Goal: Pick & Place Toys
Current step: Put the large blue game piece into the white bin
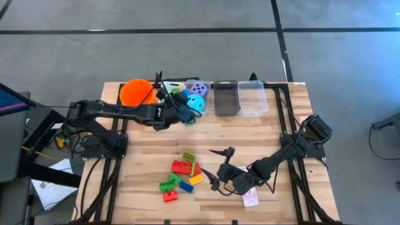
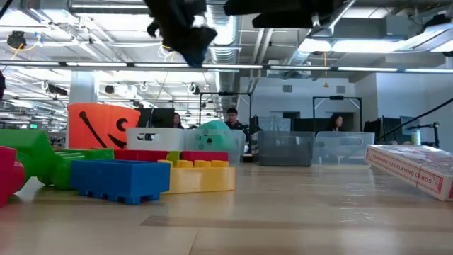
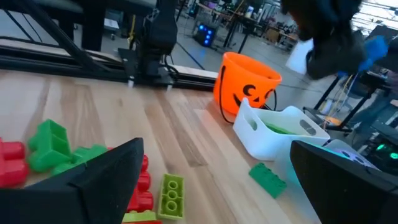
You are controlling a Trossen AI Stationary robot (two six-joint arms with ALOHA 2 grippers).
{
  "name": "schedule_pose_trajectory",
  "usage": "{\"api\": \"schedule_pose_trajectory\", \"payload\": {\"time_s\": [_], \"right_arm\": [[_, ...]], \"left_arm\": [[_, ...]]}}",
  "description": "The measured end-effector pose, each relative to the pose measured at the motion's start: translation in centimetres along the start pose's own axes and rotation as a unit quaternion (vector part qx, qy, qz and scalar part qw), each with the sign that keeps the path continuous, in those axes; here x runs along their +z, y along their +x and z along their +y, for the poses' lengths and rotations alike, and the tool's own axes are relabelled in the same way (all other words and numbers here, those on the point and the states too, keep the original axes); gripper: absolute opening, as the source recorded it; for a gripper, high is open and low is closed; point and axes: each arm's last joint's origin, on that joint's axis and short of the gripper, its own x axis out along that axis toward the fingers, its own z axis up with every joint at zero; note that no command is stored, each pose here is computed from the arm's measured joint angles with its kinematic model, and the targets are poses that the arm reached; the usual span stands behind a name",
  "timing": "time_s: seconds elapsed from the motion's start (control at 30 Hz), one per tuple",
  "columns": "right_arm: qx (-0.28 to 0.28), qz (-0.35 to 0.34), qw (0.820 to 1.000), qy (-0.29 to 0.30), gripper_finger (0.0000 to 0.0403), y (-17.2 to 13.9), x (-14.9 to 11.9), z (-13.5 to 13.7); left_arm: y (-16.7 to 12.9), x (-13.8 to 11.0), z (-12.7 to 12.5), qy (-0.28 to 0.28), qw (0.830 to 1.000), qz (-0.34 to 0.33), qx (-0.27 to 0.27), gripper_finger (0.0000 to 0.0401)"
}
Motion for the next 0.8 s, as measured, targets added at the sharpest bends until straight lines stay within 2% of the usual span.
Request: {"api": "schedule_pose_trajectory", "payload": {"time_s": [0.13,0.3,0.4,0.53,0.8], "right_arm": [[-0.004,0.009,1.0,0.0,0.0397,0.3,-0.3,-0.2],[0.023,0.012,1.0,0.005,0.0397,0.2,-0.3,0.0],[0.044,0.02,0.999,0.008,0.0397,0.3,-0.6,0.1],[0.06,0.039,0.997,0.005,0.0397,0.2,-1.1,0.1],[0.104,0.072,0.992,0.014,0.0397,0.4,-1.8,0.2]], "left_arm": [[4.0,-2.4,1.0,-0.003,0.999,0.033,-0.025,0.0125],[8.3,-5.0,3.0,-0.047,0.995,0.053,-0.066,0.0125],[9.8,-5.9,4.1,-0.081,0.99,0.052,-0.102,0.0125],[9.9,-6.1,5.0,-0.11,0.984,0.045,-0.131,0.0125],[7.8,-5.8,6.4,-0.109,0.984,0.02,-0.138,0.0125]]}}
